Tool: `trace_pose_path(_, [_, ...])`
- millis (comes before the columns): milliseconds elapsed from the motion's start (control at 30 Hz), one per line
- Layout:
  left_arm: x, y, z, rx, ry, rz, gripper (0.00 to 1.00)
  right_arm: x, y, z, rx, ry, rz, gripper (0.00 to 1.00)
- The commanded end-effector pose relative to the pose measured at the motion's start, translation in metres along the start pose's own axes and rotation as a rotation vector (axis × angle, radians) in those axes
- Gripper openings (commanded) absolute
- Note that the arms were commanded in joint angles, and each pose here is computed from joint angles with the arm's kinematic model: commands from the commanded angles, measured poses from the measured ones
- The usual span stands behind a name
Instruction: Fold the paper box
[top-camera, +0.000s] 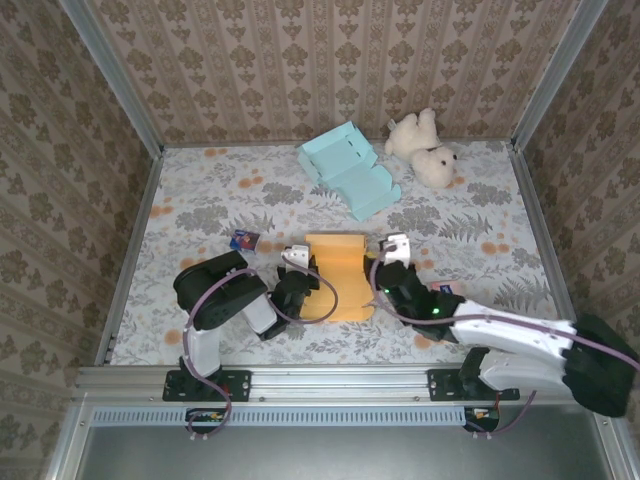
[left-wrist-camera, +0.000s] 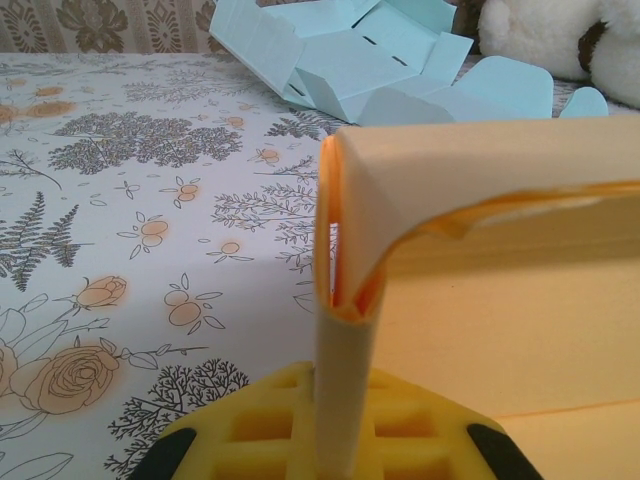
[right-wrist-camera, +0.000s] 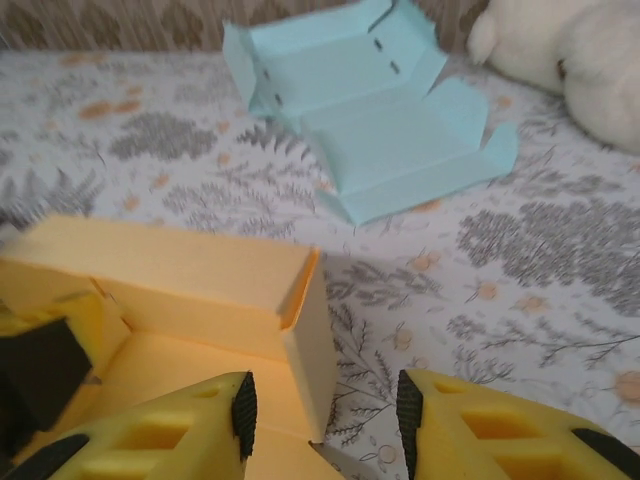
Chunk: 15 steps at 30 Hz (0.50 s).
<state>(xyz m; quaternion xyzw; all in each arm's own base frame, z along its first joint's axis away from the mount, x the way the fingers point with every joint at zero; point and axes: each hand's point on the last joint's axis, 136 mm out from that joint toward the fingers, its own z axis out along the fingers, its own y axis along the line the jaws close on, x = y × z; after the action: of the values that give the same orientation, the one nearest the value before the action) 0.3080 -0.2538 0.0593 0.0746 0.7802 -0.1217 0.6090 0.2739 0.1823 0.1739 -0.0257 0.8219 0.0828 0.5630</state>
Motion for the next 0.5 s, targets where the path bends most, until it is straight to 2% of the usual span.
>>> trace_pose_path(0, [0.003,-0.001,0.001,0.01,0.03,0.014,0.0,-0.001,-0.028,-0.025,0.062,0.063,-0.03,0.47])
trace_pose_path(200, [-0.004,-0.02,-0.002,0.086,0.133,0.02,0.0,-0.045,-0.051,-0.07,0.053,0.011,-0.016,0.49])
trace_pose_path(300, [-0.009,-0.025,-0.004,0.065,0.288,0.087,0.0,-0.058,-0.062,-0.082,0.058,-0.05,-0.036,0.55])
trace_pose_path(400, [-0.01,-0.022,-0.011,0.017,0.462,0.192,0.0,-0.062,-0.066,-0.088,0.037,-0.104,-0.053,0.55])
trace_pose_path(467, [-0.014,-0.02,-0.019,0.006,0.531,0.251,0.0,-0.06,-0.066,-0.091,0.01,-0.132,-0.024,0.55])
